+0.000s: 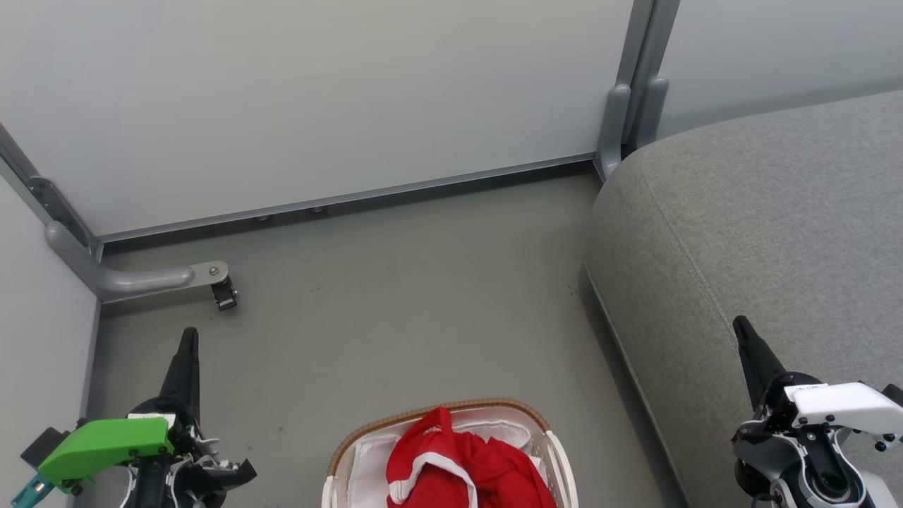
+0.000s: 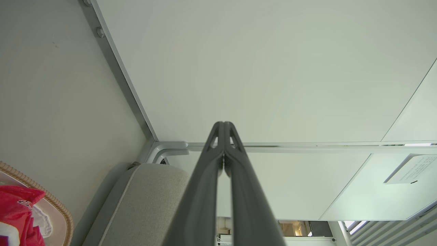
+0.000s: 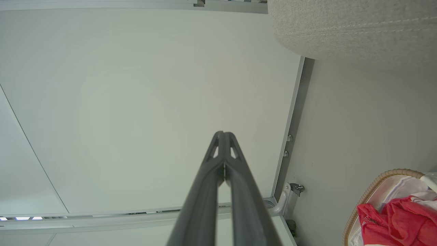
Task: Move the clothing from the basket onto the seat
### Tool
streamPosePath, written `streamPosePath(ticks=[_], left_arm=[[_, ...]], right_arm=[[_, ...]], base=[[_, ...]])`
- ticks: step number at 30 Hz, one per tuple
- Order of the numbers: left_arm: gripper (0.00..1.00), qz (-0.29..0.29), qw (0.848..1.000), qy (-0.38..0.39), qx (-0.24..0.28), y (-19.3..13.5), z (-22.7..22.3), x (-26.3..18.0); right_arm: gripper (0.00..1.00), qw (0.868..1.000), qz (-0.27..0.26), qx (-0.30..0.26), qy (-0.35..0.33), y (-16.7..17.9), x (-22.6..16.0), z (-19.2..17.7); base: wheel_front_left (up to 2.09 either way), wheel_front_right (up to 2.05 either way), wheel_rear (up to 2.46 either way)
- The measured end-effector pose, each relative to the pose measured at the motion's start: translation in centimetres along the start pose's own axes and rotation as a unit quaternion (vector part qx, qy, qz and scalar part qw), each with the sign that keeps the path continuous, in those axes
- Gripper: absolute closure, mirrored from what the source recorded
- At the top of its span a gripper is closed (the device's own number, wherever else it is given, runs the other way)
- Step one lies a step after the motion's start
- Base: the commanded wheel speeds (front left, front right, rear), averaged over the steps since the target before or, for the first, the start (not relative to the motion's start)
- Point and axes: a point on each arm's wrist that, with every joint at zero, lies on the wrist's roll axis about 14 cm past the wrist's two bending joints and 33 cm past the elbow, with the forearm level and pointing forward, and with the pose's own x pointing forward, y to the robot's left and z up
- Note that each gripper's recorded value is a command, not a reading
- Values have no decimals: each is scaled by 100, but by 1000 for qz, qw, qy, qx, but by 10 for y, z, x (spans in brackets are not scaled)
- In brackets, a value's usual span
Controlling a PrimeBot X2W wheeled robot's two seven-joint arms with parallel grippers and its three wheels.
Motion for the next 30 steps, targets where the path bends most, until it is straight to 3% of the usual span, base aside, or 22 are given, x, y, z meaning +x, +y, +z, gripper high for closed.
streamPosePath(ticks=[30], left_arm=[[100, 0, 1000, 0, 1, 0, 0, 0]], right_arm=[[100, 1000, 0, 0, 0, 0, 0, 0]], base=[[0, 0, 0]])
